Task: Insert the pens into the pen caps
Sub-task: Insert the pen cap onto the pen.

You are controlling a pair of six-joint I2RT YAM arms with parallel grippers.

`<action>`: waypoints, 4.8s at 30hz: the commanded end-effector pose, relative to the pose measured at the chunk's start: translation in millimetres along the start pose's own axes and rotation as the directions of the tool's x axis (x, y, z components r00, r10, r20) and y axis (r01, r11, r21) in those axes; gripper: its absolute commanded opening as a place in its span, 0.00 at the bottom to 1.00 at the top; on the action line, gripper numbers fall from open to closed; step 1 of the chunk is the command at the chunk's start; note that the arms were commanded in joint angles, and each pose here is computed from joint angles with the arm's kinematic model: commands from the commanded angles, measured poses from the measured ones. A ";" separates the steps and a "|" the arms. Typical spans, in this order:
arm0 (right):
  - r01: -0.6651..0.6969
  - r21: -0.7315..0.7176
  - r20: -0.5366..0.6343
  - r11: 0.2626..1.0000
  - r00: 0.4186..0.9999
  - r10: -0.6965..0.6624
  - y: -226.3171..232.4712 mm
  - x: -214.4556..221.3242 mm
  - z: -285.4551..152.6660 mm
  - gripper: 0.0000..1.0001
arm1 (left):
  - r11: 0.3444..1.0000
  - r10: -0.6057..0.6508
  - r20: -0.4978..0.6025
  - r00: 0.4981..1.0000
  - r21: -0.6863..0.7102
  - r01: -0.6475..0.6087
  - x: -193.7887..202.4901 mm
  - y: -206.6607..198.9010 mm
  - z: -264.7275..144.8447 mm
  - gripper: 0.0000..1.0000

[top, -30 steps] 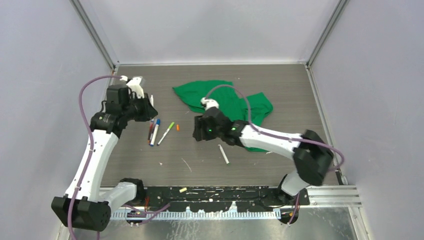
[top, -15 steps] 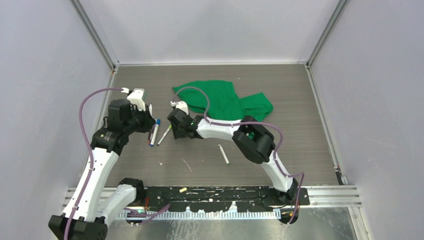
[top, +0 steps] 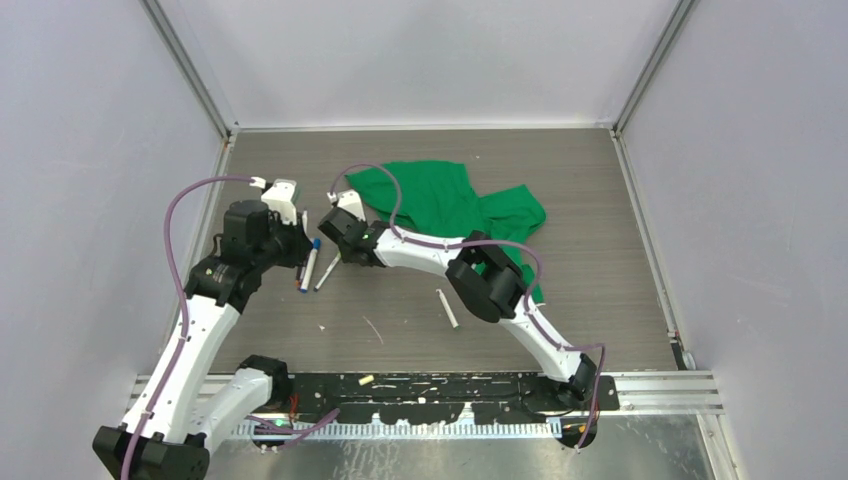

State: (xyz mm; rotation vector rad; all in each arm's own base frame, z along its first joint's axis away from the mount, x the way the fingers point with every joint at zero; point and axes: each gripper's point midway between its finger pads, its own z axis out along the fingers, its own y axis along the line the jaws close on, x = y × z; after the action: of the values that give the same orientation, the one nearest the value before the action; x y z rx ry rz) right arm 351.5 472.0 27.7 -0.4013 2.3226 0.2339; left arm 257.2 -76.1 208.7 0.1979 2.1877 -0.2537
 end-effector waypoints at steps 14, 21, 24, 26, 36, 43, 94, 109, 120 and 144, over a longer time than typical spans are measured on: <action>-0.134 -0.112 0.071 0.985 0.987 0.142 -23.6 -46.2 -53.6 0.00 | 0.991 0.029 0.138 0.990 0.124 -0.047 -27.1 -23.9 -8.5 0.06; -0.300 -0.388 0.169 0.871 0.906 0.388 -74.2 -100.0 -140.6 0.00 | 0.911 -0.034 0.209 0.977 0.409 -0.056 -49.7 -83.9 -13.3 0.04; -0.355 -0.483 0.203 0.800 0.843 0.497 -111.3 -105.1 -176.2 0.00 | 0.818 -0.087 0.242 0.966 0.571 -0.069 -53.6 -128.6 -15.4 0.04; -0.374 -0.566 0.245 0.734 0.775 0.583 -135.7 -117.5 -209.0 0.00 | 0.733 -0.092 0.285 0.954 0.667 -0.129 -51.4 -163.7 -18.3 0.03; -0.258 -0.850 0.319 0.460 0.442 0.838 -193.5 -135.4 -344.4 0.00 | 0.477 0.015 0.280 0.960 0.842 -0.252 -13.8 -273.1 -9.8 0.02; -0.177 -0.894 0.284 0.412 0.486 0.827 -179.4 -126.1 -363.6 0.01 | 0.451 0.029 0.265 0.964 0.857 -0.249 -5.7 -279.7 -11.8 0.02; -0.166 -0.762 0.480 0.626 0.503 0.719 -158.7 -106.1 -360.7 0.00 | 0.453 -0.094 0.266 0.959 0.870 -0.196 -24.5 -277.3 -30.9 0.00; -0.114 -0.804 0.439 0.584 0.549 0.711 -142.3 -104.3 -360.2 0.00 | 0.429 -0.177 0.272 0.946 0.886 -0.175 -39.7 -271.8 -39.4 0.00; -0.087 -0.839 0.395 0.538 0.582 0.711 -132.6 -100.4 -358.5 0.00 | 0.375 -0.248 0.265 0.932 0.913 -0.160 -53.6 -266.8 -51.2 0.00; -0.016 -0.891 0.266 0.454 0.793 0.549 -111.2 -82.8 -351.8 0.00 | 0.117 -0.293 0.126 0.948 0.989 -0.095 -56.6 -264.5 -94.1 0.00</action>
State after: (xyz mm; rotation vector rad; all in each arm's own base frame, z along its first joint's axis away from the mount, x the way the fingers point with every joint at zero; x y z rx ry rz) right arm 226.8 272.7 352.1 -0.1720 1.3883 1.5437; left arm 170.0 -321.9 292.0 0.6338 1.5363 -1.7816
